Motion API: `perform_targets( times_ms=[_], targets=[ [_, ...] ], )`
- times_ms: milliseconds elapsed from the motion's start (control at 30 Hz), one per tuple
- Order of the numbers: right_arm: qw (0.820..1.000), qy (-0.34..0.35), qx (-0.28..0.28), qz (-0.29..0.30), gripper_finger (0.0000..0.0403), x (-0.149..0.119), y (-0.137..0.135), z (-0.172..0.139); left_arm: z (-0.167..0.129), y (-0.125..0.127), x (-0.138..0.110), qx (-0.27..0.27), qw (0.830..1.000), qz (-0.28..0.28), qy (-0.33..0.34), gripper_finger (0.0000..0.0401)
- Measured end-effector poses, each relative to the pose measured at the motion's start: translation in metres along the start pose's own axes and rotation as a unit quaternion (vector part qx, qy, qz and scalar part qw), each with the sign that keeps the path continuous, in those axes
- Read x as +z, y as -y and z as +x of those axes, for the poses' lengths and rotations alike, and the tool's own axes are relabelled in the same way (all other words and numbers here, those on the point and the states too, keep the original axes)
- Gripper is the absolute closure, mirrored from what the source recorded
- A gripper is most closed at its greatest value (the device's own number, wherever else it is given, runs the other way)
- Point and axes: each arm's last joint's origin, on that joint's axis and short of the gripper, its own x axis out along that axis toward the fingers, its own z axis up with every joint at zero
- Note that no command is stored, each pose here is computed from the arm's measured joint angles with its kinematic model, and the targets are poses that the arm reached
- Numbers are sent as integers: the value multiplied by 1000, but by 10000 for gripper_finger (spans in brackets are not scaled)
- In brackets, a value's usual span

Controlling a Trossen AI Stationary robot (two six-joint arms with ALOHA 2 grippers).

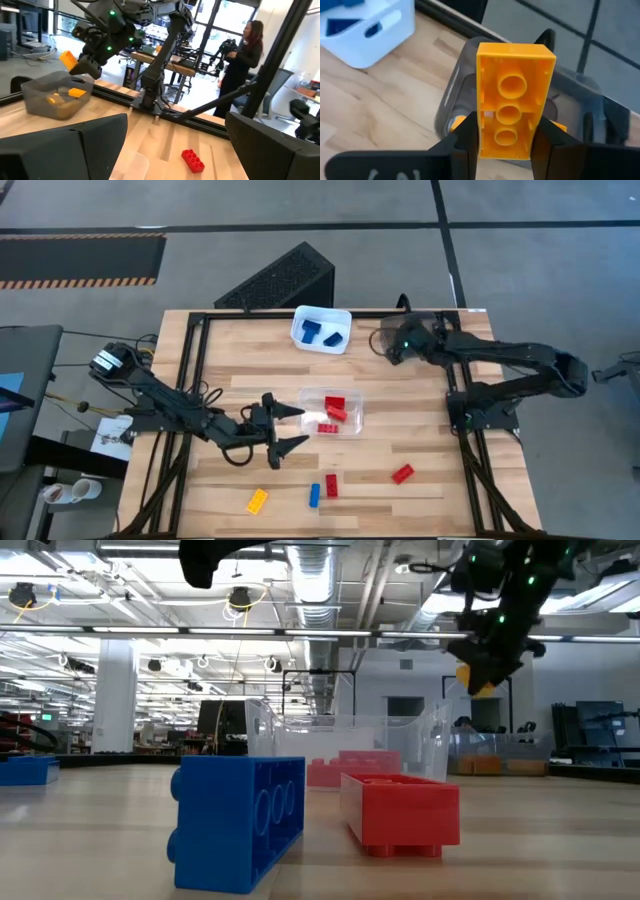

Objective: Sort & place blocks by color
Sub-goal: Put the top yellow block into the black bin, then put the top blue block into the white bin

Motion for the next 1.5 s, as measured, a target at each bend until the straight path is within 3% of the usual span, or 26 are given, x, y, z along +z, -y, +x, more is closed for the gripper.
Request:
perform_targets(
  times_ms=[133, 333, 500, 700, 800, 933, 1067, 1200, 1367, 1500],
  targets=[
    [1000, -19, 19, 11, 265, 3, 16, 22, 0, 0, -1, 1, 1000, -2, -4, 76],
    [999, -27, 8, 32, 121, 4, 34, 35, 0, -1, -3, 0, 1000, 1, -15, 76],
    [998, -35, 37, 31, 54, 4, 37, 31, 0, -2, -5, 3, 1000, 0, -24, 76],
    [985, -1, 172, 11, 49, 3, 23, -2, -3, 0, -8, 1, 999, 12, -40, 76],
    [966, 21, 256, -21, 63, -4, 10, -27, -9, -4, -10, 0, 995, 44, -92, 76],
    [941, 32, 335, -32, 79, -17, -4, -60, -21, -20, -8, 39, 983, 1, -182, 76],
    [916, 53, 396, -44, 86, -33, -24, -87, -37, -33, -8, 88, 954, -29, -284, 76],
    [890, 100, 440, -58, 86, -55, -47, -107, -51, -40, -17, 117, 915, -39, -385, 76],
    [870, 133, 467, -82, 86, -79, -70, -125, -72, -53, -28, 183, 843, -62, -502, 76],
    [871, 151, 459, -93, 86, -90, -83, -131, -87, -64, -30, 256, 793, -64, -550, 76]
  ],
)
